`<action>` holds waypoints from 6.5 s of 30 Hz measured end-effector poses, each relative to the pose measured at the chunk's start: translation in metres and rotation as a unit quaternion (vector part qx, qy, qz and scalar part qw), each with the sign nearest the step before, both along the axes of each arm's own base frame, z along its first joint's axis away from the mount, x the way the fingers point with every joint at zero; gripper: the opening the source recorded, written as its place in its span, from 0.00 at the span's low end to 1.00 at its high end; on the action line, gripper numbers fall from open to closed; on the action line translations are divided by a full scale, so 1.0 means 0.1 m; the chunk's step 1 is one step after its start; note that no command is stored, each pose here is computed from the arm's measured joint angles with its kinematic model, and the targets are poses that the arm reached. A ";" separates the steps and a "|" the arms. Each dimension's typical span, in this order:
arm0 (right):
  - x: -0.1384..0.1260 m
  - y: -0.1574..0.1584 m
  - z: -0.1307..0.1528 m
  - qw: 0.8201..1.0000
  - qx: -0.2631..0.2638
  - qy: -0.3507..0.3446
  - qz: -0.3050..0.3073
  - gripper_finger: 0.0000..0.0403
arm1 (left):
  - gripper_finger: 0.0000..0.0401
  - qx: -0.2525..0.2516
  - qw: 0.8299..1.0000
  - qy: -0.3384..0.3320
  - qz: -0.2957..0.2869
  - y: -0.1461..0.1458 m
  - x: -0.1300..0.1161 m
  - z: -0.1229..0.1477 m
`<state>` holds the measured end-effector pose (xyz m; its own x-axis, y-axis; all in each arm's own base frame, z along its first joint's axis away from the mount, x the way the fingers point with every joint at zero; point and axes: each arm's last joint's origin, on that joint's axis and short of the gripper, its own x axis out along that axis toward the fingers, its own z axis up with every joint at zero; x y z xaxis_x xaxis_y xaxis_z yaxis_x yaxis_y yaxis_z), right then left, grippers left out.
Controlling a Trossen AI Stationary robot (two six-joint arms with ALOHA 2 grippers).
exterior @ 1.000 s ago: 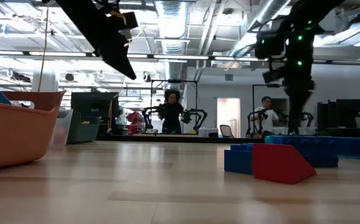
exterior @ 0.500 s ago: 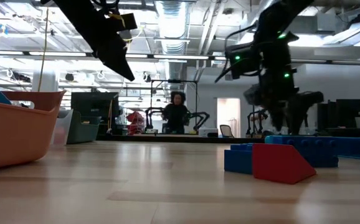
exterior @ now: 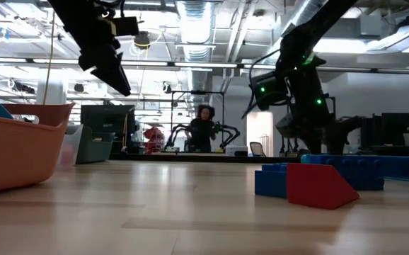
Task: Sort blocks
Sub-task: Put the blue game piece into the bottom transparent bin
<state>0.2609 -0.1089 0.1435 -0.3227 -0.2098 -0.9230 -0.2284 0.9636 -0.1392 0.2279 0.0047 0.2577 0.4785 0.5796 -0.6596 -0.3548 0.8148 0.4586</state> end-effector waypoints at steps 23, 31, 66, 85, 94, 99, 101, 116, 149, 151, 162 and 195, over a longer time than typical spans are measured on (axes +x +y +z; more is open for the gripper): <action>0.28 0.62 0.55 0.976 -0.064 -0.194 -0.076 0.19 | 0.44 0.005 0.991 -0.090 -0.095 -0.25 -0.43 0.00; 0.51 1.44 1.28 0.811 0.028 -0.576 -0.096 0.25 | 0.44 -0.040 0.959 -0.211 -0.185 -0.32 -0.32 -0.14; 0.89 2.28 1.51 0.550 0.108 -0.822 0.096 0.26 | 0.65 -0.031 0.864 -0.357 -0.353 -0.83 0.14 -0.14; 1.24 2.17 1.17 0.557 0.119 -0.817 0.088 0.26 | 0.65 -0.032 0.868 -0.346 -0.356 -0.86 0.13 -0.16; 1.40 2.12 1.22 0.564 0.084 -0.813 0.114 0.26 | 0.65 -0.025 0.871 -0.339 -0.354 -0.91 0.11 -0.17; 1.41 2.11 1.20 0.571 0.080 -0.809 0.117 0.26 | 0.65 -0.006 0.874 -0.347 -0.341 -0.90 0.11 -0.15; 1.41 2.11 1.20 0.572 0.080 -0.808 0.117 0.26 | 0.65 -0.002 0.871 -0.356 -0.340 -0.90 0.11 -0.13; 1.41 2.09 1.16 0.587 0.078 -0.798 0.111 0.29 | 0.34 0.030 0.873 -0.361 -0.327 -0.89 0.11 -0.10; 0.40 2.21 1.44 0.789 -0.025 -0.612 -0.049 0.66 | 0.30 -0.526 0.830 0.179 -0.039 -1.35 -1.03 -0.15; 0.39 2.22 1.45 0.787 -0.029 -0.614 -0.049 0.66 | 0.30 -0.522 0.828 0.205 -0.010 -1.39 -1.08 -0.25; 0.36 2.23 1.42 0.797 -0.034 -0.601 -0.052 0.66 | 0.68 -0.546 0.780 0.303 0.047 -1.45 -1.07 -0.43; 0.61 2.48 0.30 0.960 0.113 -0.247 -0.065 0.65 | 0.67 -0.363 0.924 -0.061 -0.099 -1.03 -0.35 0.54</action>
<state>0.3215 0.1392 0.1730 0.1564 0.0257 -0.9874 -0.0640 0.9978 0.0158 0.1930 -0.0983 0.3117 0.6250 -0.1025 -0.7739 -0.1779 0.9465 -0.2691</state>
